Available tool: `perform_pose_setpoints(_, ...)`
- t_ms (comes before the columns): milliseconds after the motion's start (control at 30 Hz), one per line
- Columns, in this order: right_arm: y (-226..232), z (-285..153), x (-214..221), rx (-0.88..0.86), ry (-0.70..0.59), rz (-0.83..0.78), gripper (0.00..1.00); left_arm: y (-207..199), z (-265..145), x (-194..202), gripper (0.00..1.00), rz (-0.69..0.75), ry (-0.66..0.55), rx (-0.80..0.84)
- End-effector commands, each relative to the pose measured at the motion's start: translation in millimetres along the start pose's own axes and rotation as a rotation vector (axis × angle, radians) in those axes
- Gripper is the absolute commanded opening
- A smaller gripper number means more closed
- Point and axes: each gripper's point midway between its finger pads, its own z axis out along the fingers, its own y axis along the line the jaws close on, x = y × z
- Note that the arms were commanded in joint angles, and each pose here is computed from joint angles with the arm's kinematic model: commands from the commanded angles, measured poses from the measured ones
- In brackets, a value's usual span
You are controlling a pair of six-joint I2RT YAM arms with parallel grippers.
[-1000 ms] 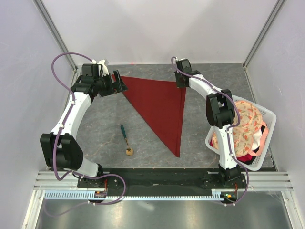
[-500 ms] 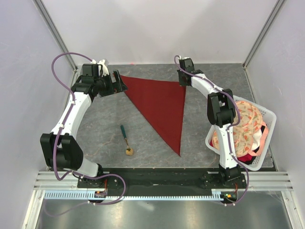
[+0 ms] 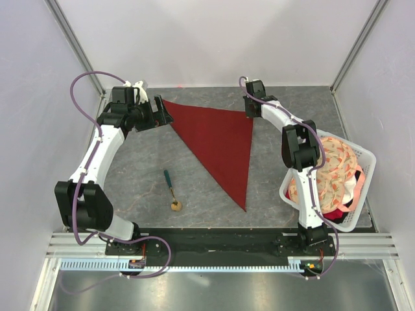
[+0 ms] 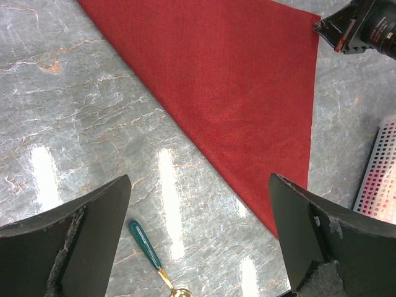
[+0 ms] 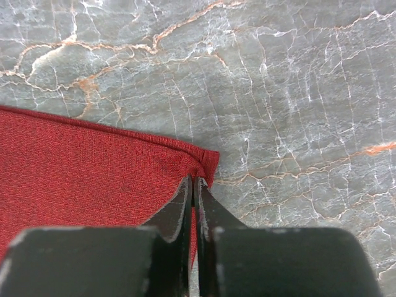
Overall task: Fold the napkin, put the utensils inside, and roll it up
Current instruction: Fold the napkin, then grab a utensil with the right arm
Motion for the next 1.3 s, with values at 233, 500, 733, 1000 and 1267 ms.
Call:
perform_pose_setpoints(233, -1, -28, -45, -0.029, -0.1, 0.033, 0.58, -8, -6, -10, 1.0, 0.031, -0.043, 0.041)
perform_pose_setpoints(500, 21, -106, -56, -0.167, -0.139, 0.048, 0.64, 4, -3, -8, 1.0, 0.031, -0.06, -0.01)
perform_pose_setpoints(733, 121, -196, 6, -0.362, -0.085, -0.015, 0.64, 51, -18, 8, 1.0, -0.115, -0.071, -0.083)
perform_pose_setpoints(1000, 270, -274, 121, -0.615, 0.069, -0.145, 0.61, 75, -38, 26, 1.0, -0.123, -0.113, -0.168)
perform_pose_setpoints(1267, 346, -280, 177, -0.65, 0.129, -0.233, 0.57, 75, -48, 21, 1.0, -0.106, -0.149, -0.187)
